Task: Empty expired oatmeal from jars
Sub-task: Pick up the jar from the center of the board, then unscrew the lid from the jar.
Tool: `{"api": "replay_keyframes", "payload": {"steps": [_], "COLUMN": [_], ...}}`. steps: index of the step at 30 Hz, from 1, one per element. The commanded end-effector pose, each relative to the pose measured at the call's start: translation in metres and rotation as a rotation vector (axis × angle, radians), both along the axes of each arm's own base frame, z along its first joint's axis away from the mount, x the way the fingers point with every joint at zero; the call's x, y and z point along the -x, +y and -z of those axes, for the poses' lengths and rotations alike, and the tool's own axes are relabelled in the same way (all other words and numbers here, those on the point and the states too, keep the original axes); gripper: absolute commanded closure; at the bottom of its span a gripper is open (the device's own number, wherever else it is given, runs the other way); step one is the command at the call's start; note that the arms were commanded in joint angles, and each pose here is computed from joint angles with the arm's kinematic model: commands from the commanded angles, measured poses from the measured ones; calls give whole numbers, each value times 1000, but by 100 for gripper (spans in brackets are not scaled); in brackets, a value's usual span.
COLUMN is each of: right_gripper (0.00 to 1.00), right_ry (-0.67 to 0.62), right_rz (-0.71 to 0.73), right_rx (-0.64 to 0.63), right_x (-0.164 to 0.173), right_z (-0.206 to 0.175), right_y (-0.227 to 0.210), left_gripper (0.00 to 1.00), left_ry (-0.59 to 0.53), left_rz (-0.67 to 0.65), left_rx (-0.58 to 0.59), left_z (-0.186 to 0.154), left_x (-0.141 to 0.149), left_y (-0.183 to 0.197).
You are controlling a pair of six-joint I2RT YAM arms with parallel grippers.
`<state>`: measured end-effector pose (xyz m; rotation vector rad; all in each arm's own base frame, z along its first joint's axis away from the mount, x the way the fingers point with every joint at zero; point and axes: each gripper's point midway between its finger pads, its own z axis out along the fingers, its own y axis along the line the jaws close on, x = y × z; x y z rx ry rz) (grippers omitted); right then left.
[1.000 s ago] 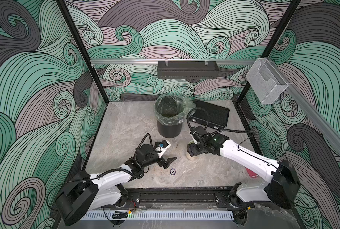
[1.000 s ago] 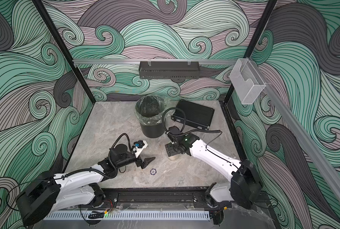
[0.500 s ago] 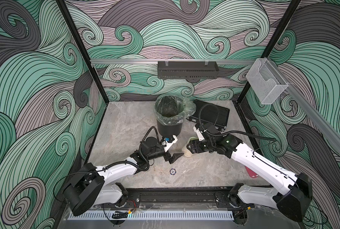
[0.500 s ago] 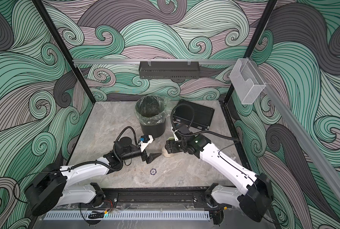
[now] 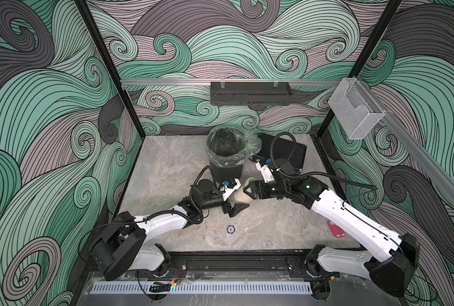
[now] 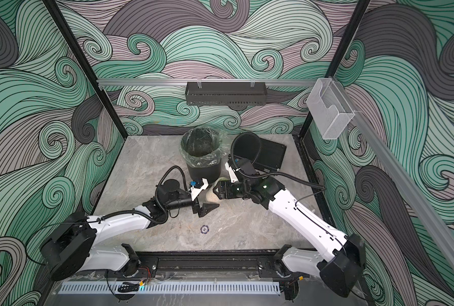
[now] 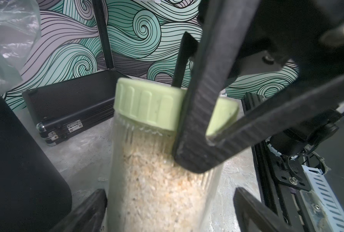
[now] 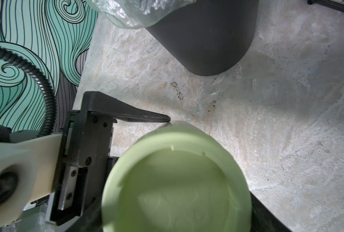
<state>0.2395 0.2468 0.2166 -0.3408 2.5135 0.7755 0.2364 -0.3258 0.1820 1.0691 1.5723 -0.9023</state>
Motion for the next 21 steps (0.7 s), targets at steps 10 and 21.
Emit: {"api": "replay_keyframes", "payload": {"steps": [10,21], "right_gripper": [53,54], "right_ry": [-79,-73], "right_rz": [-50,-61], "right_rx": [-261,-285], "right_x": [-3,0], "right_z": [-66,-70], "right_y": [25,26], "left_gripper": [10,37], "left_ry": [-66,-92], "left_rz": [39,22], "left_rx": [29,-12], "left_z": [-28,-24], "left_x": [-2,-3], "left_y": [-11,-6]}}
